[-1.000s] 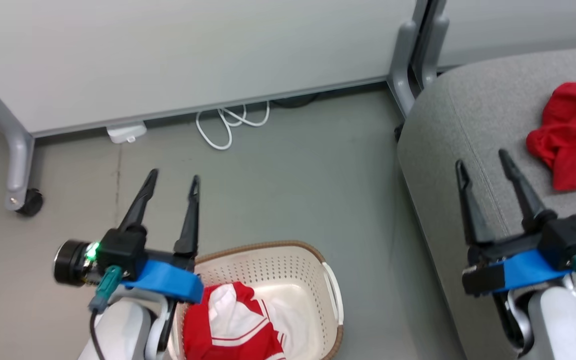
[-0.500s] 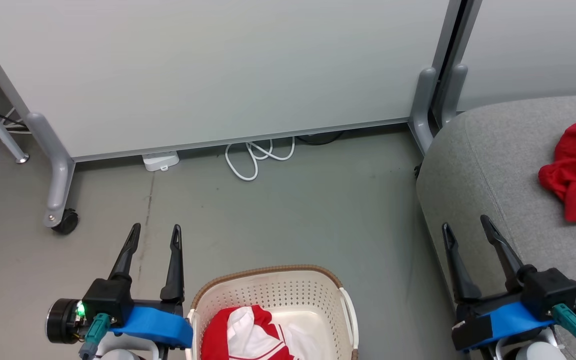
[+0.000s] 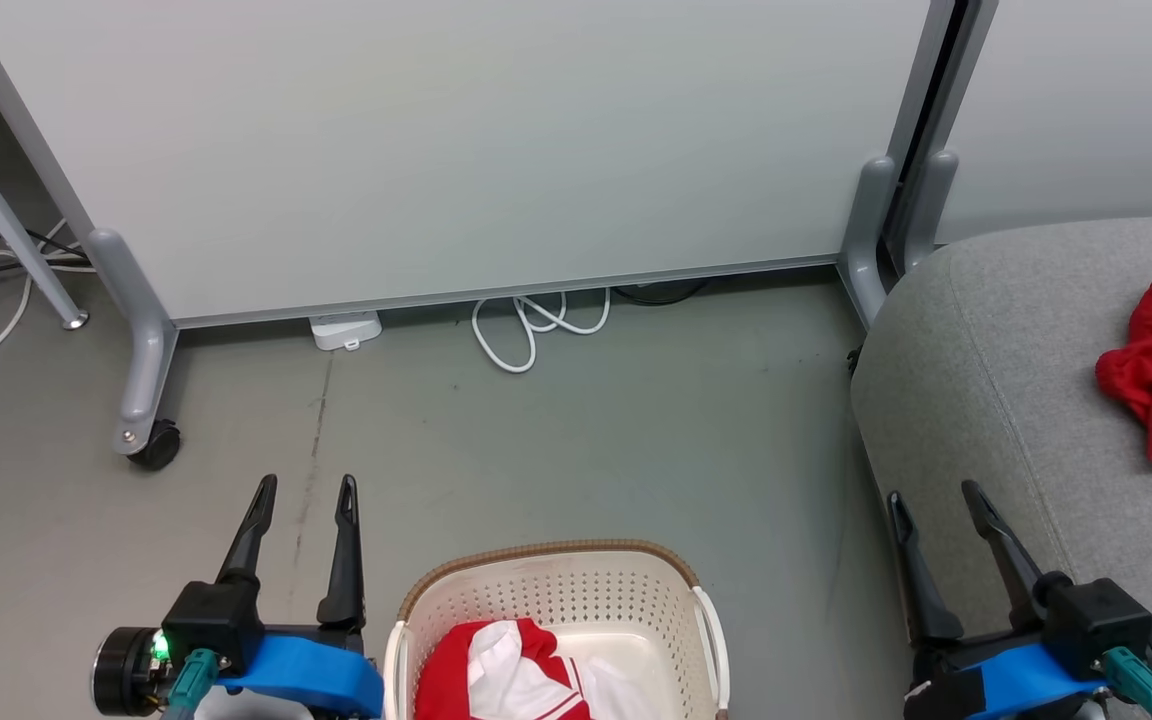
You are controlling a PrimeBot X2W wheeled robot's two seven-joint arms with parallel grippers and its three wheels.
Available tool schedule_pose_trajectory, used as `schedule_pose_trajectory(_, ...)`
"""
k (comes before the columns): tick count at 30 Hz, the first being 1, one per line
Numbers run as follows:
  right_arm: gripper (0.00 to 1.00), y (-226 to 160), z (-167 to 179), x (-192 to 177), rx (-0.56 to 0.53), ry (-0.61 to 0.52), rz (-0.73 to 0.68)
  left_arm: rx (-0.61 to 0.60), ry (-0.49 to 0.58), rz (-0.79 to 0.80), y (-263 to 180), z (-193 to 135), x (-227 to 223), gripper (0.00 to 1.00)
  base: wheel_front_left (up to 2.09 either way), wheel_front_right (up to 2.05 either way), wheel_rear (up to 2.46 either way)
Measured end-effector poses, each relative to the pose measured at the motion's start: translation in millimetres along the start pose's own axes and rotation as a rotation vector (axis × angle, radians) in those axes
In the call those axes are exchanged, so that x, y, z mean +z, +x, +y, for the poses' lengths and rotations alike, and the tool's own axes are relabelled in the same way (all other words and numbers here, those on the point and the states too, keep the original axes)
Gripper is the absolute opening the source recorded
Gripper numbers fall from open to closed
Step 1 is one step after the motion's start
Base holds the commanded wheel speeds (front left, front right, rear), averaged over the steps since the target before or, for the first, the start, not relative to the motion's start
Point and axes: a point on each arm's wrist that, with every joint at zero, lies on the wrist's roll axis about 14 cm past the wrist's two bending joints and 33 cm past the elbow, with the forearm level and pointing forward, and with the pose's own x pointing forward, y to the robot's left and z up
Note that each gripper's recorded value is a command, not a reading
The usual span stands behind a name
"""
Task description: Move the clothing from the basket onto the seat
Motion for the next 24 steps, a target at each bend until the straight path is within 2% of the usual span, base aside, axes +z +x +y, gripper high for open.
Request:
schedule_pose_trajectory(14, 1.0, -0.3, 0.1, -3.1, -0.004, 0.005, 0.009, -0.002, 0.01, 0.01, 0.0, 1.5, -3.2, 1.0, 0.0, 0.0, 0.0)
schedule_pose_trajectory(24, 1.0, 21.7, -7.7, 1.2, -0.018, -0.002, -0.013, -0.149, 0.045, 0.04, 41.6, -36.0, -13.5, 1.0, 0.0, 0.0, 0.0)
